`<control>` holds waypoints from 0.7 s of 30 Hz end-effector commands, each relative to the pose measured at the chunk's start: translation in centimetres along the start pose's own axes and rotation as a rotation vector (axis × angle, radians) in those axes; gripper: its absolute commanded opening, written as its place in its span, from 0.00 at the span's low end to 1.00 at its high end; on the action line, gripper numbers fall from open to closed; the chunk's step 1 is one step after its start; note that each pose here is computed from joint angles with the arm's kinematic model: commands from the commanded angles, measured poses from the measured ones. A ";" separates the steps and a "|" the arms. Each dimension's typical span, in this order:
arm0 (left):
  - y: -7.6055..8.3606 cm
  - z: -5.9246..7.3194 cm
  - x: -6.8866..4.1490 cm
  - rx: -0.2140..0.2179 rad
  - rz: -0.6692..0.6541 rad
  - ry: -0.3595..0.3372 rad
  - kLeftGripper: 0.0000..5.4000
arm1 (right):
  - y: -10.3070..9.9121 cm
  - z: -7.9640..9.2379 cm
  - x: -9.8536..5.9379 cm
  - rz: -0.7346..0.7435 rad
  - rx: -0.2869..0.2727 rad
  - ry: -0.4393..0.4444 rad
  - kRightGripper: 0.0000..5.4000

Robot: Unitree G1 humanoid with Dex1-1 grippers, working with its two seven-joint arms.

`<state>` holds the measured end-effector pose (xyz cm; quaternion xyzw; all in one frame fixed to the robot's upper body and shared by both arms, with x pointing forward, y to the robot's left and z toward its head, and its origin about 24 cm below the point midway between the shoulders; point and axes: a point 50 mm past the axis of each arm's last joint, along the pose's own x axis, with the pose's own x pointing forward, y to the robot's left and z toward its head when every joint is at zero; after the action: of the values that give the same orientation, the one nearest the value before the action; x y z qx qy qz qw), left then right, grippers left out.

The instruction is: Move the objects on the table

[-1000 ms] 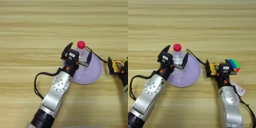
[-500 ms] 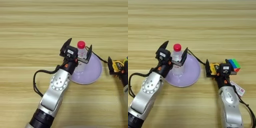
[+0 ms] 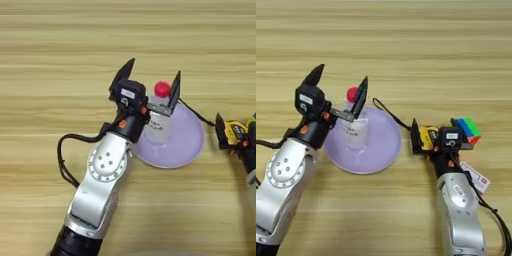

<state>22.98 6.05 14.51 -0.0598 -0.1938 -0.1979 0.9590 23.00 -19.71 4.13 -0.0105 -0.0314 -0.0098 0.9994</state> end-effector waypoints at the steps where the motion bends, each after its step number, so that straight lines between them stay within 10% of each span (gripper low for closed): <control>1: 2.4 0.3 -0.8 0.028 0.087 0.015 1.00 | -0.2 0.3 0.1 0.002 -0.016 -0.016 1.00; 21: 10.3 -1.1 -5.8 0.132 0.379 0.124 1.00 | -3.0 3.4 0.0 -0.027 -0.060 -0.116 1.00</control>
<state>22.62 16.73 11.68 -0.0271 -0.1476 -0.0157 0.9885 22.76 -22.14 6.90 -0.0332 -0.0812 -0.0262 0.9958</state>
